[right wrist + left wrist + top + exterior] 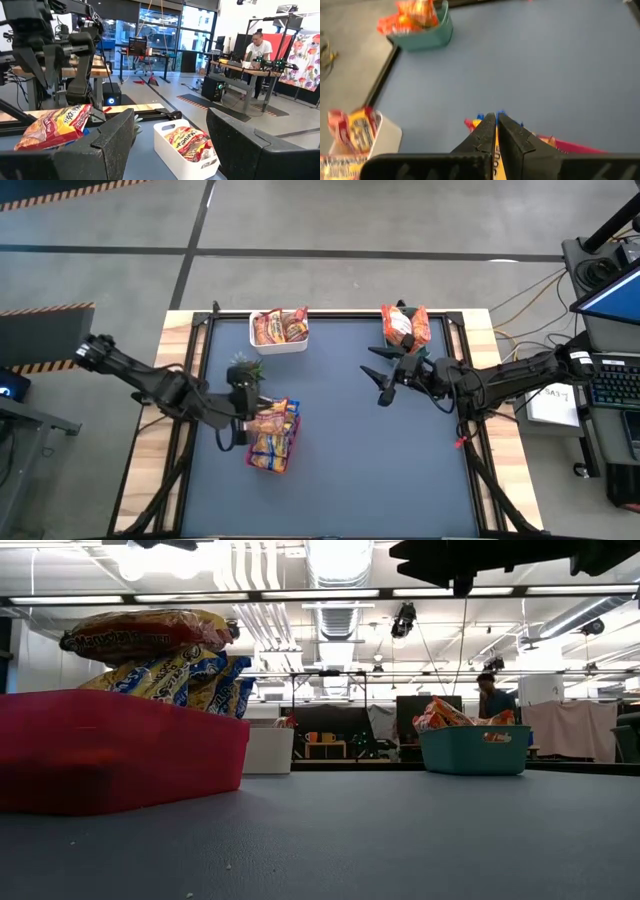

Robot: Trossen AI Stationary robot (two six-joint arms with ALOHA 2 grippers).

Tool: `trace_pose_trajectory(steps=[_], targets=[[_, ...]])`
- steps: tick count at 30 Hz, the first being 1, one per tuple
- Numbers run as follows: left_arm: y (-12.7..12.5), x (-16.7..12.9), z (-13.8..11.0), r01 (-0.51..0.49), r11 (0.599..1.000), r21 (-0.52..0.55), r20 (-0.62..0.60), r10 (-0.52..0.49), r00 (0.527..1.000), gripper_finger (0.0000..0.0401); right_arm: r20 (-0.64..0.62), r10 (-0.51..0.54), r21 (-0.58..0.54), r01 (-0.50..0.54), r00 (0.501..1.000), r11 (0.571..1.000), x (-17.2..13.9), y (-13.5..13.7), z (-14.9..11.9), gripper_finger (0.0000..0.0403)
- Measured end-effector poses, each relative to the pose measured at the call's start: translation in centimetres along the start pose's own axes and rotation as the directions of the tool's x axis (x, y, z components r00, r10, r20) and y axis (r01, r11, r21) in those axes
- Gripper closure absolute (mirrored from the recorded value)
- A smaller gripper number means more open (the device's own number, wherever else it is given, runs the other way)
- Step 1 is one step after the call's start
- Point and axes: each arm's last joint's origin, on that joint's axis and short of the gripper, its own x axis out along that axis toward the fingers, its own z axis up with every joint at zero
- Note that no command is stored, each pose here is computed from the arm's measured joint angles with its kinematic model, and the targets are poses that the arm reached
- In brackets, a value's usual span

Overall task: Sort Maruchan noodles
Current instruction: Put the red noodle into the white bin

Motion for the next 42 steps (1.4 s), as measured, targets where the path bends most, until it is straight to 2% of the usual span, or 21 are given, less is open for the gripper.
trace_pose_trajectory(steps=[2,5,8,12,15,19,23,26,34,38,42], targets=[[-0.2,0.4,-0.3,-0.002,1.000,-0.014,-0.038,0.002,0.999,0.0393,-0.004,0.001,-0.001,-0.001,1.000,1.000,0.0,0.0,0.0,0.0165],[-0.3,0.2,-0.9,0.061,0.997,-0.049,-0.122,-0.067,0.990,0.0369,-0.013,0.002,0.001,-0.002,1.000,1.000,0.0,0.0,-0.1,0.0165],[0.1,-0.7,-0.8,0.056,0.984,-0.169,-0.182,-0.087,0.979,0.0336,-0.017,0.003,0.000,-0.003,1.000,1.000,0.0,0.0,-0.2,0.0165],[1.0,-2.6,-0.6,0.008,0.926,-0.378,-0.234,-0.104,0.967,0.0283,-0.019,0.003,0.007,-0.003,1.000,1.000,0.0,0.0,-0.2,0.0165],[1.1,-3.0,-1.1,-0.010,0.875,-0.484,-0.219,-0.110,0.969,0.0240,-0.025,0.004,0.005,-0.004,1.000,1.000,0.0,0.0,-0.3,0.0165],[1.3,-2.5,-2.9,-0.093,0.800,-0.592,-0.248,-0.071,0.966,0.0188,-0.044,0.006,-0.002,-0.007,0.999,1.000,0.0,0.1,-0.5,0.0165],[1.4,-2.2,-4.3,-0.125,0.768,-0.628,-0.242,-0.040,0.969,0.0148,-0.050,0.007,-0.005,-0.008,0.999,1.000,0.0,0.1,-0.5,0.0165],[1.6,-2.1,-4.9,-0.101,0.769,-0.631,-0.186,-0.024,0.982,0.0129,-0.054,0.008,-0.007,-0.009,0.999,1.000,0.0,0.1,-0.6,0.0165],[1.8,-1.3,-7.9,-0.025,0.747,-0.664,-0.092,-0.049,0.994,0.0122,-0.041,0.116,0.007,-0.116,0.992,0.993,0.2,0.5,-0.7,0.0172],[2.0,-1.1,-9.3,0.006,0.742,-0.671,-0.053,-0.056,0.997,0.0122,-0.020,0.135,0.020,-0.135,0.991,0.991,1.1,1.1,-1.5,0.0204],[2.4,-1.2,-10.5,0.019,0.734,-0.679,-0.037,-0.060,0.998,0.0122,-0.005,0.152,0.024,-0.152,0.988,0.988,2.7,2.1,-2.5,0.0257]])
